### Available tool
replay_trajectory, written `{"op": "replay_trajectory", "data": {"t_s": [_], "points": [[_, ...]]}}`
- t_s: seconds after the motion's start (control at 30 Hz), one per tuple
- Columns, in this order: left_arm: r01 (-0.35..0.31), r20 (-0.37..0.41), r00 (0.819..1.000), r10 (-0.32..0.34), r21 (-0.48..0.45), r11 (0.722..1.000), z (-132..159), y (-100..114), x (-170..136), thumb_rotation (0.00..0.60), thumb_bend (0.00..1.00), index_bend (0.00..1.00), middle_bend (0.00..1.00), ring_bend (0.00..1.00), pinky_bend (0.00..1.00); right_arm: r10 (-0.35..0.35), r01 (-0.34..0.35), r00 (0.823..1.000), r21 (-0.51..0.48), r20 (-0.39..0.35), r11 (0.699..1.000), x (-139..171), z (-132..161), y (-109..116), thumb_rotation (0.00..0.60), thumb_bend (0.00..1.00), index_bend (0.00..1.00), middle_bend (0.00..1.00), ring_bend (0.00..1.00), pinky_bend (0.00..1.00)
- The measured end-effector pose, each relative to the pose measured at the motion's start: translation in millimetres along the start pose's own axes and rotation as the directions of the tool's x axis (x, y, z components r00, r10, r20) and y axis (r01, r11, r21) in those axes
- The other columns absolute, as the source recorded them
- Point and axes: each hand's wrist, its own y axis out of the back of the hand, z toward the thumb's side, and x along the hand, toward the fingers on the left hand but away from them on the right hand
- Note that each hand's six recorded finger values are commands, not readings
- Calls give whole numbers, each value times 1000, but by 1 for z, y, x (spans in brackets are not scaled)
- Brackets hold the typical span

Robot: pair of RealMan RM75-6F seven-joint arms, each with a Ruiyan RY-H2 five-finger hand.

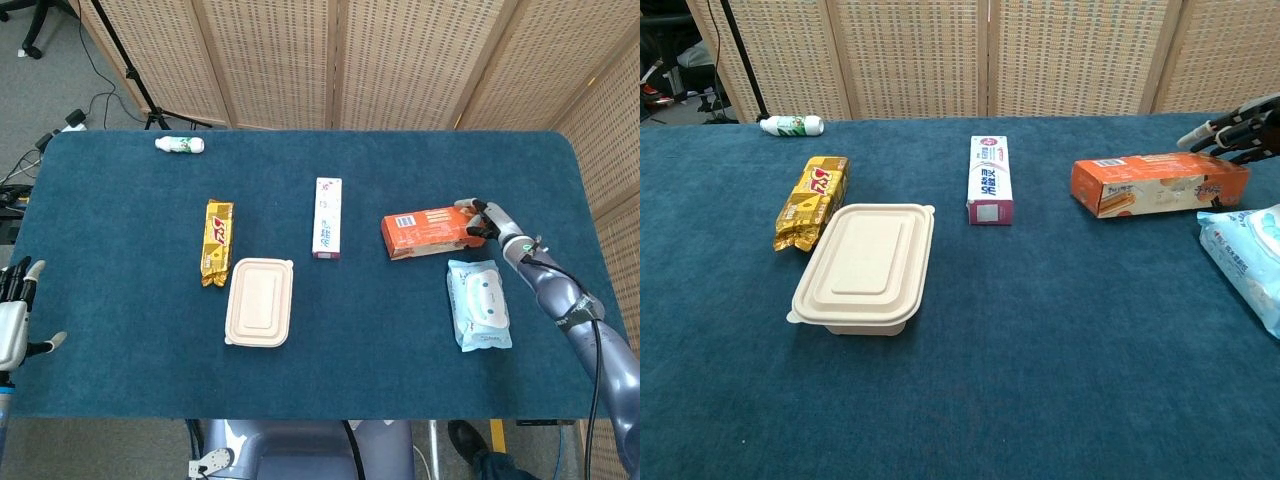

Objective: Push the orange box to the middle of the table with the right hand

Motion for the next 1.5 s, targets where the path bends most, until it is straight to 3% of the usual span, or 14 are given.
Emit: {"op": "replay_trajectory", "data": {"t_s": [0.43, 0.97, 1.23, 1.5], "points": [[-4, -17, 1000, 4, -5, 1000, -4, 1, 1, 600, 0, 0, 0, 0, 0, 59, -59, 996, 5, -62, 998, -14, 45, -31, 600, 1000, 182, 110, 0, 113], [-3, -5, 1000, 3, -3, 1000, -2, 1, 0, 600, 0, 0, 0, 0, 0, 178, -169, 977, 75, -120, 983, 1, 69, -60, 600, 1000, 195, 125, 13, 113], [5, -1, 1000, -5, 8, 1000, 0, -3, 1, 600, 0, 0, 0, 0, 0, 191, -173, 971, 133, -141, 976, -1, 88, -69, 600, 1000, 220, 152, 85, 113], [8, -8, 1000, -8, 8, 1000, -1, -4, 2, 600, 0, 0, 0, 0, 0, 222, -196, 965, 176, -141, 965, -6, 100, -87, 600, 1000, 228, 161, 82, 113]]}}
